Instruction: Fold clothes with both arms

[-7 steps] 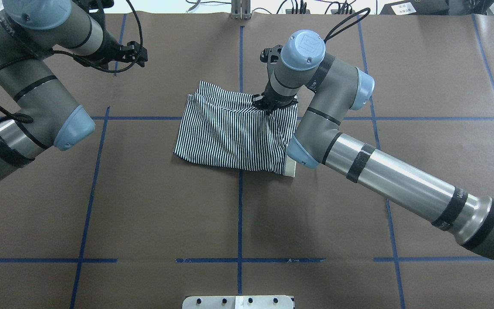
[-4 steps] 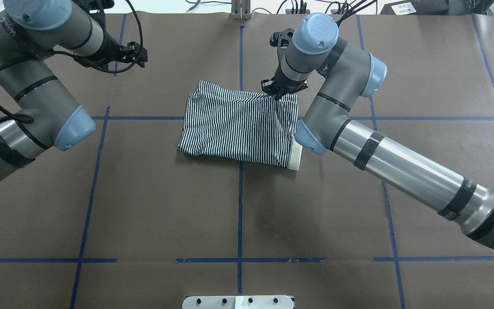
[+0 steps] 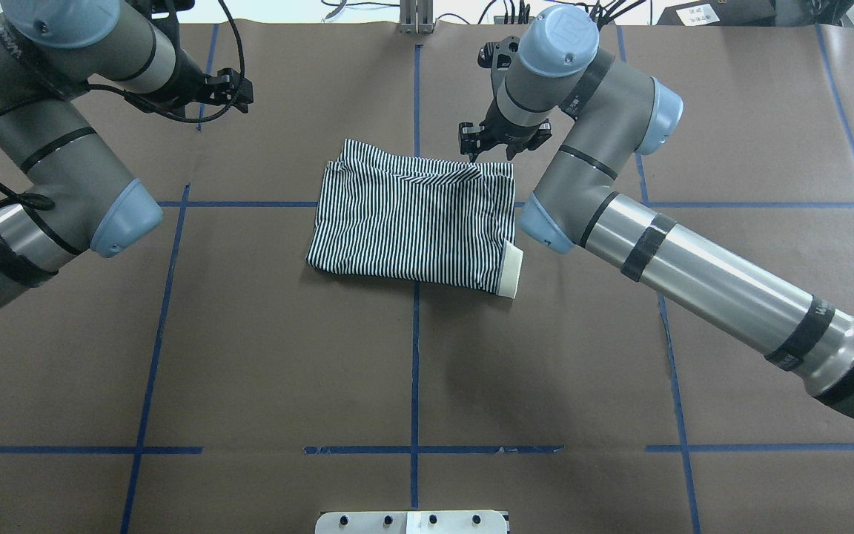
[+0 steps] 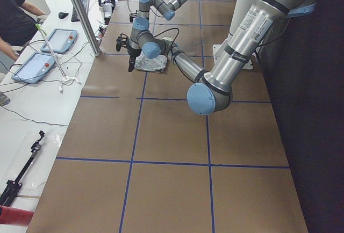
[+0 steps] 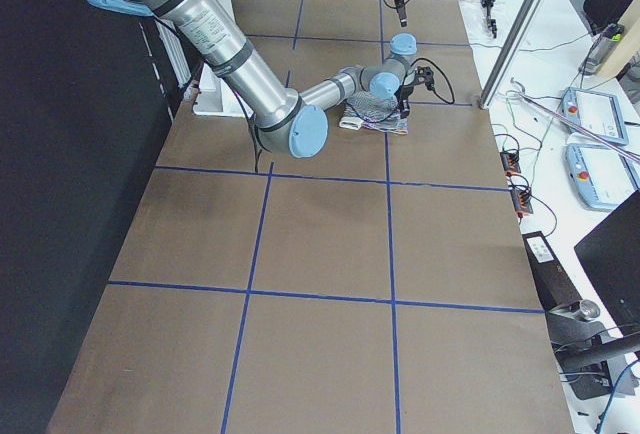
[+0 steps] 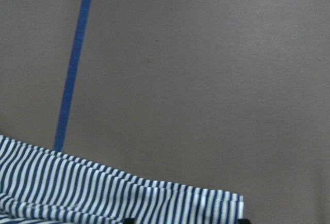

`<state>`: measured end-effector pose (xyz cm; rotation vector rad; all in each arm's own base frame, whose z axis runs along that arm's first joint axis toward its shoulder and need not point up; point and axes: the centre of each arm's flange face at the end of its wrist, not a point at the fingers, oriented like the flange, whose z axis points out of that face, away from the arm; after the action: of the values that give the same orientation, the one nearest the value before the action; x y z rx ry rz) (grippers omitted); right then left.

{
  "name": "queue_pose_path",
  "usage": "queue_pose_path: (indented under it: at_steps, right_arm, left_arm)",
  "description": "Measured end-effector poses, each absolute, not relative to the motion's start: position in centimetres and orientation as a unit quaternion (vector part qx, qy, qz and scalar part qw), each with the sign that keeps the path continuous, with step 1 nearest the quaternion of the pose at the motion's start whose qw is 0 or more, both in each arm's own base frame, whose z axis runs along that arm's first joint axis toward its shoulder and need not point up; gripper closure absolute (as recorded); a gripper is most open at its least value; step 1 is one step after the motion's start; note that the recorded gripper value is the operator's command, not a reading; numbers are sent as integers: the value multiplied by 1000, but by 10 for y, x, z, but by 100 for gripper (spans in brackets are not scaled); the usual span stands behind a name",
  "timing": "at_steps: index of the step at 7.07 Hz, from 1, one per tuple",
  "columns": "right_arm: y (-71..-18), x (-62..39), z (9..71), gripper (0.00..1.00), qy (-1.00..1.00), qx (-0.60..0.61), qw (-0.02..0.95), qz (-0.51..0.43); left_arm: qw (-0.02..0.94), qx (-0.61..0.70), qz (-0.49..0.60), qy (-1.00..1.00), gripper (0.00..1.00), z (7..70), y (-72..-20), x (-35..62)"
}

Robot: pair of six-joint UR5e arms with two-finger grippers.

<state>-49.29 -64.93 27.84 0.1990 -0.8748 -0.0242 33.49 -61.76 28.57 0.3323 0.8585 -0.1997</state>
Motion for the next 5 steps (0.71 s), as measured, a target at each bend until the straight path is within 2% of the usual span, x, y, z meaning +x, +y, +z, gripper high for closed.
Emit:
queue_pose_path:
  at_steps: [2,5]
  right_arm:
    - [-674,-385,308,0,-408,67,910,-18]
    - [-664,-139,426,0,-373,52,923,-73]
  left_arm:
    - [892,172,-68,412,0,301,-623,277]
    - [903,194,15,383,0,397,-591,121]
